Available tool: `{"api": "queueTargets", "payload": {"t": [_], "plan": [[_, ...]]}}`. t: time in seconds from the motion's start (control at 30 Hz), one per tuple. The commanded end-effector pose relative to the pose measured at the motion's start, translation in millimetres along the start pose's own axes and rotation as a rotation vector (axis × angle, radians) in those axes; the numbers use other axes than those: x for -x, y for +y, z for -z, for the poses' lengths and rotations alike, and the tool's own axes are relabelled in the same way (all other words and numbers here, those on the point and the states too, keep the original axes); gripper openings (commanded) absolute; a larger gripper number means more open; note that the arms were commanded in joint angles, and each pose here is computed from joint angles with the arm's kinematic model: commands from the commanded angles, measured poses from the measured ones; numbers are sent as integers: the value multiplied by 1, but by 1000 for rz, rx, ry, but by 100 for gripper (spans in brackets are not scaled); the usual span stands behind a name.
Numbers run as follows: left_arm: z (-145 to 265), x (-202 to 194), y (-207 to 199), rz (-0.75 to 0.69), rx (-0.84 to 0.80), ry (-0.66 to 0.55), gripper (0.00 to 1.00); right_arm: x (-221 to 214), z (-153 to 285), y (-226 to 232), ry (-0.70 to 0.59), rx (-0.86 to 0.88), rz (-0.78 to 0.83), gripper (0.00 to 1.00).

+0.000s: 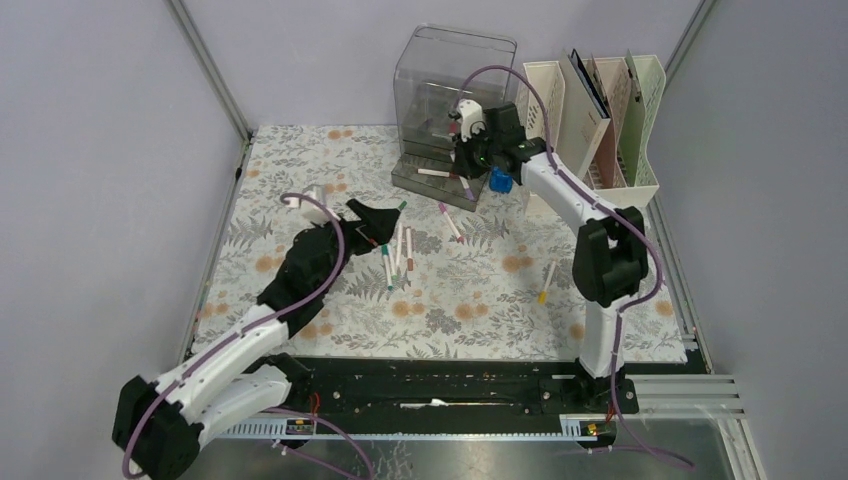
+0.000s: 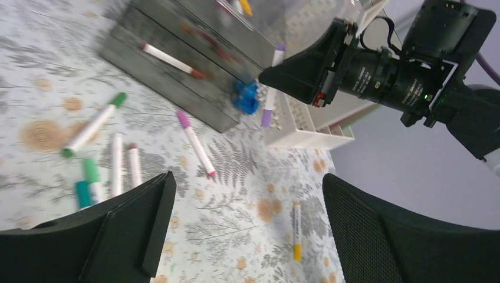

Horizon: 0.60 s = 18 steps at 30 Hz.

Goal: Organize the desk
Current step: Place the stationery in the drawer.

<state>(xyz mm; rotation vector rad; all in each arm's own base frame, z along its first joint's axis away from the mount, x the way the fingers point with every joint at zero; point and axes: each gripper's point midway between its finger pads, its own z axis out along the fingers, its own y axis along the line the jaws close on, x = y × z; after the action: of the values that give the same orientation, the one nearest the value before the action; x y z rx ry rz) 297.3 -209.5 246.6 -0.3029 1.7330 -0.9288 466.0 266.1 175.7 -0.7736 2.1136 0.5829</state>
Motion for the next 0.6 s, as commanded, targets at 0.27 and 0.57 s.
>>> {"api": "queueTargets", "payload": {"t": [0.27,0.57], "plan": [[43,5,52,29,147,-92,99,37,-63,-38,-56,-194,304,5],[39,-5,54,29,145,-53,99,22,-80,-60,-23,-269,384,35]]}}
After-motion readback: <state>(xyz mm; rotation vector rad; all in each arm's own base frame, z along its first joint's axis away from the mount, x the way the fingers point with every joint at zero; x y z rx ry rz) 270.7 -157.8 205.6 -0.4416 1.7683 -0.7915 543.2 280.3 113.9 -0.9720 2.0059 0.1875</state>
